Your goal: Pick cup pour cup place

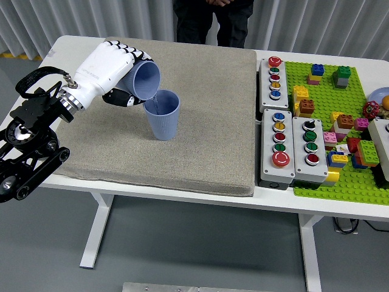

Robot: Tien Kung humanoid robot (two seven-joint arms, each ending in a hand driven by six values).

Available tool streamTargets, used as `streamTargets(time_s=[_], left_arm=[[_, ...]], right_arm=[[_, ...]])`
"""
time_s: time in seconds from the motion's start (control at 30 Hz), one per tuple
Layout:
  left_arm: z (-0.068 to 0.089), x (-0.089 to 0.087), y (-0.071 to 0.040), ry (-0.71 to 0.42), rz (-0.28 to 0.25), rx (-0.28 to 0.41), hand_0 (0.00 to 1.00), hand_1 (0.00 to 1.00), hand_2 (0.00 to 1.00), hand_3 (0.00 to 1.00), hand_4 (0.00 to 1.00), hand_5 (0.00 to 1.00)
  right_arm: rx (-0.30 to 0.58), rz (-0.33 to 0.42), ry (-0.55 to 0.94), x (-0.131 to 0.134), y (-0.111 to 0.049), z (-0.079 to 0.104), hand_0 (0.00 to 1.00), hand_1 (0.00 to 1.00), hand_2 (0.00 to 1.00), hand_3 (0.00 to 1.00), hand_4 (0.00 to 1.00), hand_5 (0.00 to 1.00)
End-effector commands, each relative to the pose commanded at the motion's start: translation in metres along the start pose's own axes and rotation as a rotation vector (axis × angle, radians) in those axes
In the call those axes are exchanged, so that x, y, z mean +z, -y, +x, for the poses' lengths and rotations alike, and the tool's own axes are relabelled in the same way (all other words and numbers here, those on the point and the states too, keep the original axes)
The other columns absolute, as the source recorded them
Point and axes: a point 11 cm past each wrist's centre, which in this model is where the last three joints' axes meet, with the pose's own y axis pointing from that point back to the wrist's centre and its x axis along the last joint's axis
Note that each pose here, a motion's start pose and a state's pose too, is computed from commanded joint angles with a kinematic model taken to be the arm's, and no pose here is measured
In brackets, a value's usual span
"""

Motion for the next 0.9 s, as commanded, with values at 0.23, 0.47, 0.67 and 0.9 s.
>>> streamTargets(time_s=[0.23, 0.47, 0.67, 0.9], left_arm=[[-0.0014, 0.0007, 0.0005, 0.007, -0.002, -0.002, 0.589, 0.521, 0.534, 0.507, 0.849, 0.095], [-0.0012, 0.0032, 0.0010, 0.032, -0.016, 0.002, 0.589, 0.520, 0.532, 0.506, 0.850, 0.095], [0.0007, 0.0054, 0.0016, 0.050, -0.026, 0.009, 0.589, 0.520, 0.531, 0.506, 0.851, 0.095], [-0.0003, 0.0077, 0.0016, 0.074, -0.037, 0.004, 0.590, 0.520, 0.530, 0.506, 0.850, 0.095]], right_arm=[[0.000, -0.001, 0.001, 0.0009, 0.0001, -0.0001, 0.725, 0.694, 0.745, 0.706, 0.336, 0.278], [0.000, 0.000, 0.002, 0.0005, 0.0001, -0.0003, 0.725, 0.694, 0.746, 0.706, 0.337, 0.279], [-0.001, 0.000, 0.003, 0.0004, 0.0000, -0.0004, 0.725, 0.694, 0.747, 0.706, 0.336, 0.279], [0.000, -0.003, 0.002, 0.0018, 0.0002, -0.0002, 0.726, 0.694, 0.747, 0.706, 0.337, 0.279]])
